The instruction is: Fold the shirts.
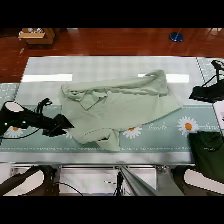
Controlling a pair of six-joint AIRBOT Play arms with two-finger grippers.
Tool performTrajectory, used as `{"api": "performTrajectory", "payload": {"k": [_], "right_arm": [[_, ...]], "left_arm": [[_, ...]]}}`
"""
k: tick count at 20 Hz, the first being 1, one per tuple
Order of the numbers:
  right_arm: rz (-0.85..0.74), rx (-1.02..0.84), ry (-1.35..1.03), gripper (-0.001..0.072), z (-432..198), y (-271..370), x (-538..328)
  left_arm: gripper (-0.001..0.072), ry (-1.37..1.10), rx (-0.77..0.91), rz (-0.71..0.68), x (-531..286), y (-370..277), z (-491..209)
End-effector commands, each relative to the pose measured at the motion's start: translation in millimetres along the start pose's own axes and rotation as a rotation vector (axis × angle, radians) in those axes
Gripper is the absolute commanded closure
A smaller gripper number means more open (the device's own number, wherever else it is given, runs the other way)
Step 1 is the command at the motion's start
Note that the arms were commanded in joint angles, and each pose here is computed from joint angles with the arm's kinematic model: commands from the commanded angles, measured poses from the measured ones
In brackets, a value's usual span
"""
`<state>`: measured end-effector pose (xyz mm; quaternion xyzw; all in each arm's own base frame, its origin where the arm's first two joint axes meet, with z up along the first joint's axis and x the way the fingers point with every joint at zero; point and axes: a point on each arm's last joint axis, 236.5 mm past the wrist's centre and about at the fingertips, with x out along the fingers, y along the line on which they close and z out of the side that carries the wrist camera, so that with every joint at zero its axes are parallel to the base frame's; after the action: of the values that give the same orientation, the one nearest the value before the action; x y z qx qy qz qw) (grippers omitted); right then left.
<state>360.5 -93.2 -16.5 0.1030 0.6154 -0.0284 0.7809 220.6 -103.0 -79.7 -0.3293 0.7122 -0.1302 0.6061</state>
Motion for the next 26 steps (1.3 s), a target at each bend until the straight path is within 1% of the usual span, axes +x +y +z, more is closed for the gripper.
{"api": "performTrajectory", "payload": {"k": [1,5,7,8,9,10,11,12,14,19,26], "right_arm": [[0.060,0.022,0.020,0.0208,-9.1,8.4,5.5],[0.062,0.021,0.029,0.0208,-11.2,8.9,5.3],[0.063,0.021,0.031,0.0208,-11.7,9.1,5.3],[0.063,0.021,0.032,0.0207,-12.0,9.2,5.3],[0.064,0.021,0.037,0.0201,-13.1,9.4,5.2],[0.065,0.021,0.044,0.0199,-14.6,9.7,5.1],[0.058,0.017,0.051,0.0148,-16.3,8.1,5.2],[0.042,0.011,0.057,0.0142,-17.9,3.9,5.4],[0.055,0.058,0.050,0.0143,-17.7,-5.1,5.3],[0.286,0.357,0.019,0.0142,-24.5,-13.4,16.2],[0.470,0.582,0.003,0.0153,-28.6,10.6,62.0]], "left_arm": [[0.0107,0.014,-0.012,0.006,27.3,-4.7,-2.8],[0.0106,0.131,-0.051,0.026,57.6,1.6,-17.0],[0.0116,0.140,-0.089,0.016,67.1,3.4,-14.4],[0.0223,0.115,-0.108,0.007,70.4,2.7,-6.7],[0.0426,0.092,-0.120,-0.007,71.6,-0.3,0.2],[0.0553,0.075,-0.115,-0.020,70.7,-4.6,6.3],[0.0634,0.068,-0.088,-0.026,68.4,-8.1,10.0],[0.0680,0.069,-0.052,-0.033,65.5,-12.3,12.5],[0.0680,0.073,-0.011,-0.047,59.9,-20.5,15.0],[0.0679,0.061,0.058,-0.070,46.8,-37.6,23.4],[0.0680,0.039,0.096,-0.083,37.9,-49.3,33.2]]}}
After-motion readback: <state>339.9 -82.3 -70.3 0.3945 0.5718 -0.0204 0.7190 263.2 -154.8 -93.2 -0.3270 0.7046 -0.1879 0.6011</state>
